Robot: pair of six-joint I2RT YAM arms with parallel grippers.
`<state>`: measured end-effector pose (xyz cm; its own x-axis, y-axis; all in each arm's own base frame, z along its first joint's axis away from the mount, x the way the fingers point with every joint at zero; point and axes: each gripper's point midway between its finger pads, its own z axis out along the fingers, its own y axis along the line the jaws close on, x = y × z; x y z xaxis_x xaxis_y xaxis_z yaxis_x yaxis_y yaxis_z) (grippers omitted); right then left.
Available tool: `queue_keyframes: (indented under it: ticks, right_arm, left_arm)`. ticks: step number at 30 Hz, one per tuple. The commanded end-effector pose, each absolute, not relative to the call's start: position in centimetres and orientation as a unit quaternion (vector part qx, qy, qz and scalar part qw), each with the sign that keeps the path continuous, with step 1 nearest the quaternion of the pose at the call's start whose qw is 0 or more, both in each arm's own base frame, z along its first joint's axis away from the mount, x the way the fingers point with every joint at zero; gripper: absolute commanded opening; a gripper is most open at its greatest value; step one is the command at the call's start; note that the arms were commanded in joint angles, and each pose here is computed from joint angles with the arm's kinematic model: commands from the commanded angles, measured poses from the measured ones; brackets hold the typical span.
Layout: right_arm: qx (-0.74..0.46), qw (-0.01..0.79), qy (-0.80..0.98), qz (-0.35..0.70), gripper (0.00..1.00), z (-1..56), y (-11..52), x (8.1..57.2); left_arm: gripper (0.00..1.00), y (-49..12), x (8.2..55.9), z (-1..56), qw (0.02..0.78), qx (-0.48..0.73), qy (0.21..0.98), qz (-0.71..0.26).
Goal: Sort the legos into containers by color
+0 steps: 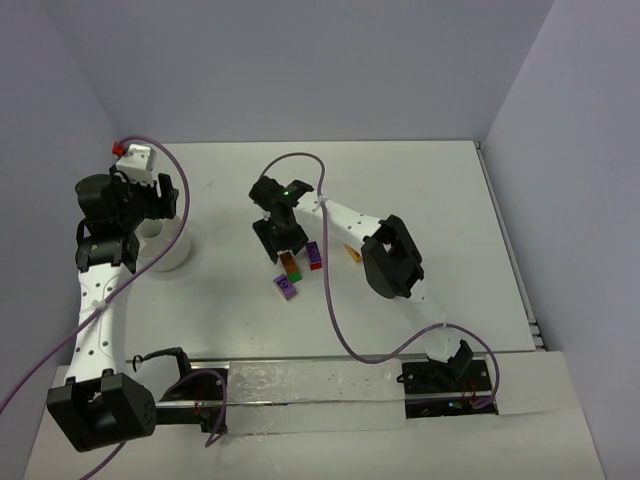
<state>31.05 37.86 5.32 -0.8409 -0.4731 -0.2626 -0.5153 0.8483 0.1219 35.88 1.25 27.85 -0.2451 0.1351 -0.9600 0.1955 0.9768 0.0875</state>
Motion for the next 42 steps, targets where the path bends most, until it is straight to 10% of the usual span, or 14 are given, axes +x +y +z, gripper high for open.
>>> queue_keyframes:
  ticks: [1,7,18,31,42]
  right_arm:
    - [-0.254,0.112,0.956,0.096,0.63,5.2,38.5,31.2]
    - [-0.247,0.104,0.959,0.086,0.57,4.2,38.0,31.3]
    - [-0.265,0.108,0.951,0.118,0.0,6.0,38.6,31.2]
    - [-0.315,0.275,0.797,0.435,0.0,27.7,38.7,34.9]
    - [-0.315,0.217,0.652,0.654,0.0,35.9,38.3,30.6]
  left_arm:
    - [0.72,1.1,36.1,28.9,0.614,0.106,0.782,-0.026]
    - [0.72,0.8,36.0,28.7,0.612,0.11,0.782,-0.031]
    - [0.72,0.3,35.9,27.9,0.601,0.108,0.79,-0.051]
    - [0.74,-11.2,27.6,28.8,0.516,0.279,0.715,-0.381]
    - [0.79,-16.1,24.0,30.5,0.441,0.294,0.672,-0.518]
